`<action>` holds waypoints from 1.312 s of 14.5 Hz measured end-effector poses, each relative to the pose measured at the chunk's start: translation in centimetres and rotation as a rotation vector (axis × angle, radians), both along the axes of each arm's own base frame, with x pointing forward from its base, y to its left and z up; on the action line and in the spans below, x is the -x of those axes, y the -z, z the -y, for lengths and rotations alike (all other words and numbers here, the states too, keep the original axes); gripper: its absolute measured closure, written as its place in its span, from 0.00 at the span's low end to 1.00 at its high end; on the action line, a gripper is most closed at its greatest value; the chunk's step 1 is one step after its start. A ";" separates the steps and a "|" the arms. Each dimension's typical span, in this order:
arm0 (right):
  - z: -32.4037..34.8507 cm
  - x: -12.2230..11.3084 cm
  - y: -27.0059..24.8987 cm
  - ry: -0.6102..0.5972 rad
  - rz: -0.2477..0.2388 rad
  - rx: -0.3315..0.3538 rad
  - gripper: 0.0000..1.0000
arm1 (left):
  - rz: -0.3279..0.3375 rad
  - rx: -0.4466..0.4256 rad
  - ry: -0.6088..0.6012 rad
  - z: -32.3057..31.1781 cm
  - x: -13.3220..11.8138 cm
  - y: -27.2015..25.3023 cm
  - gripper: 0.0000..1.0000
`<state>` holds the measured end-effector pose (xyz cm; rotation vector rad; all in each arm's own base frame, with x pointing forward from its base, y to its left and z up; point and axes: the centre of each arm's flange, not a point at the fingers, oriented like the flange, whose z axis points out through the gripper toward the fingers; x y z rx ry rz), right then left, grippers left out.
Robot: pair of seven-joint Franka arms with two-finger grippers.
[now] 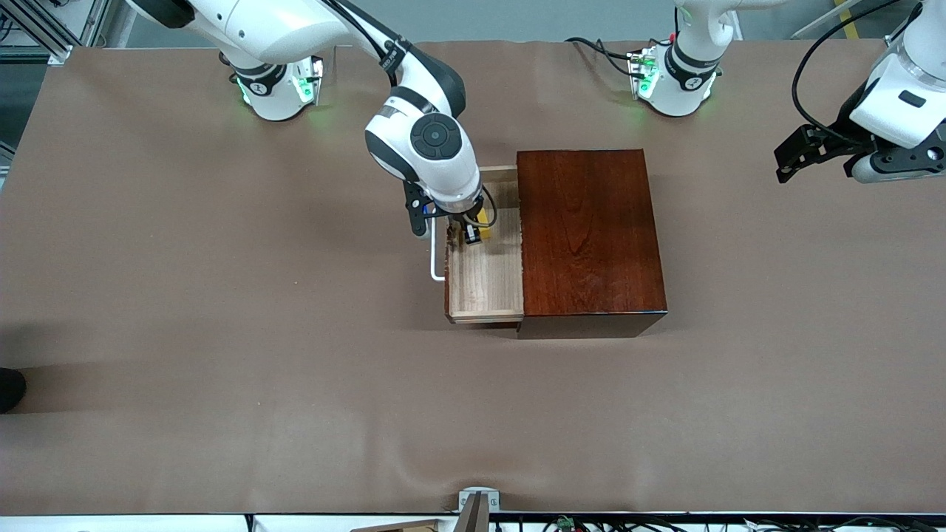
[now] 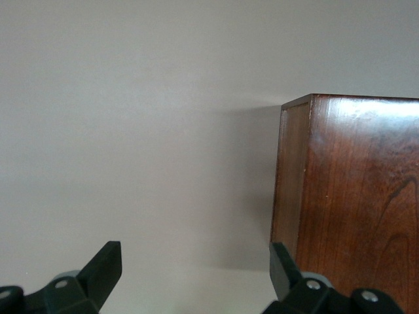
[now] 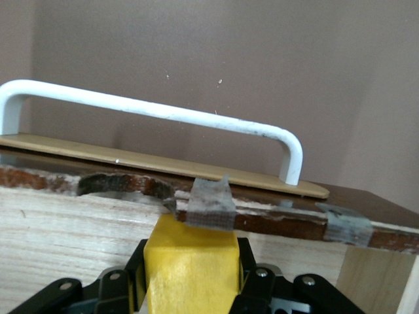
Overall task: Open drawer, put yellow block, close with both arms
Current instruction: 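Lower the cube into the drawer and open the right gripper, then withdraw the right gripper while the left gripper moves over the box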
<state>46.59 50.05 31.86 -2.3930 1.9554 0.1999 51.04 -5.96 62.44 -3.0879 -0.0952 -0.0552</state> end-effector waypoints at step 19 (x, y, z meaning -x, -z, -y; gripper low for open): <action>6.9 -9.5 -8.3 0.048 0.014 0.021 0.00 | 0.032 0.036 0.015 1.1 -0.4 -0.6 0.00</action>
